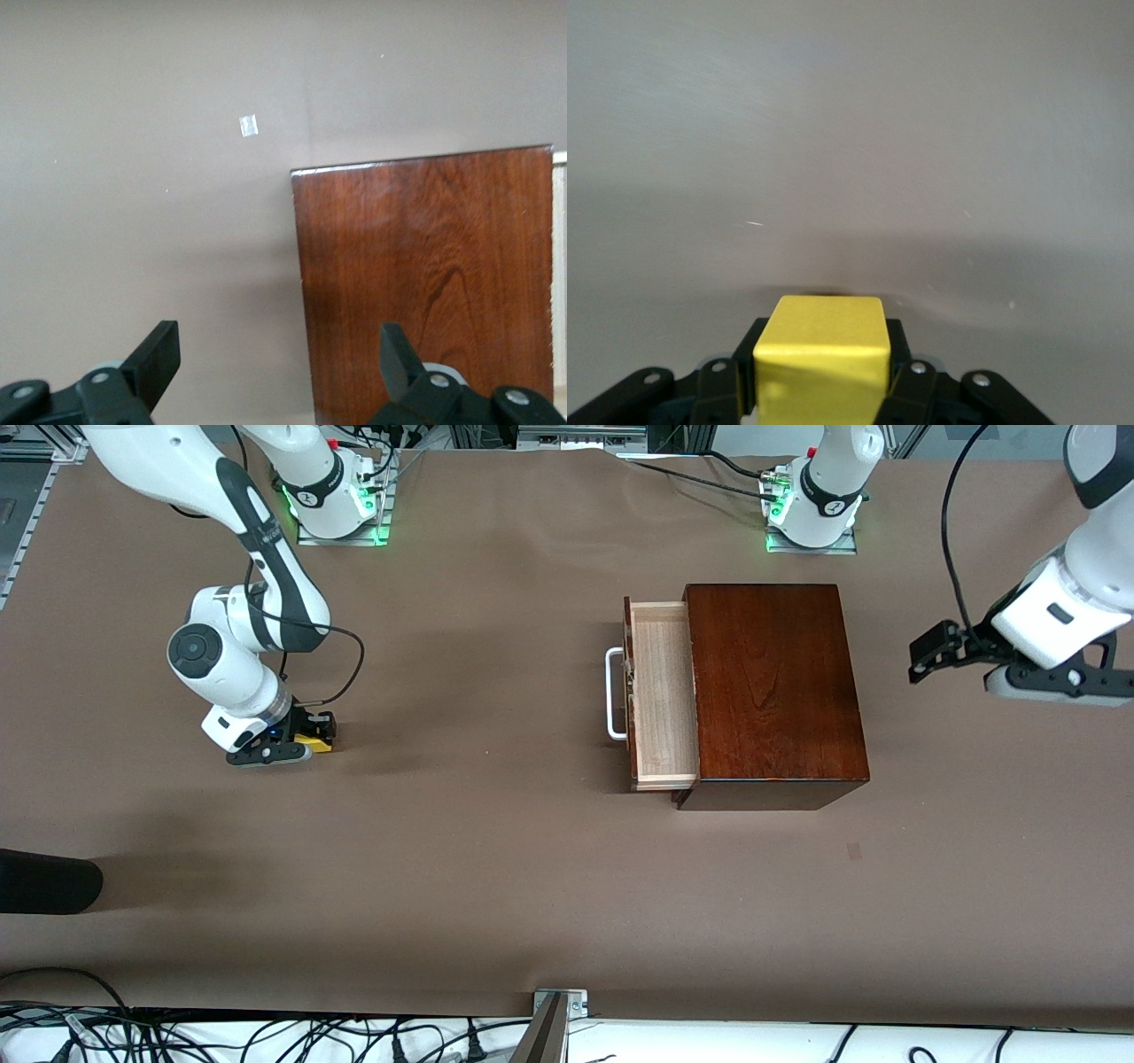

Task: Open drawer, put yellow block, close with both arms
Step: 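Lift and carry the yellow cube with the right gripper over the drawer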

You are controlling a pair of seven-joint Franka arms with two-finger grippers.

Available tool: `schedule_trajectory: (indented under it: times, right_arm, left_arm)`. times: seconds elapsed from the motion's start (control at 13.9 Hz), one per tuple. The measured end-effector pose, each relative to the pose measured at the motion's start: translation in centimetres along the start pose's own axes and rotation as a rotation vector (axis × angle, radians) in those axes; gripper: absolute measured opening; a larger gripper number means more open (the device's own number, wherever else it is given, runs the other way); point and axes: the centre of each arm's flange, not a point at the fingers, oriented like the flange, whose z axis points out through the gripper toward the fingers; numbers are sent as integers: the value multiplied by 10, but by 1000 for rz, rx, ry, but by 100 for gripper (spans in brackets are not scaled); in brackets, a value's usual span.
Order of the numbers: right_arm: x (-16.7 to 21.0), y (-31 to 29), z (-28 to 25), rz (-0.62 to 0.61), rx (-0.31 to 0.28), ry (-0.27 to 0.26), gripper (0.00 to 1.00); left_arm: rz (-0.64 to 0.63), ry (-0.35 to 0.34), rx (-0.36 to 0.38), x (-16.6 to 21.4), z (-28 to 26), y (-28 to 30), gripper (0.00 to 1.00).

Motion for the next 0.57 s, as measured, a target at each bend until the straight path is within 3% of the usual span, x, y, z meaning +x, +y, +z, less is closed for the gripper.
schedule_trajectory:
  times: [0.36, 0.57]
  right_arm:
    - [57, -113, -116, -291, 63, -27, 56]
    - [77, -214, -198, -495, 36, -10, 56]
  left_arm:
    - [-1, -16, 0, -2, 13, -3, 100]
    - [-1, -22, 0, -3, 15, -2, 100]
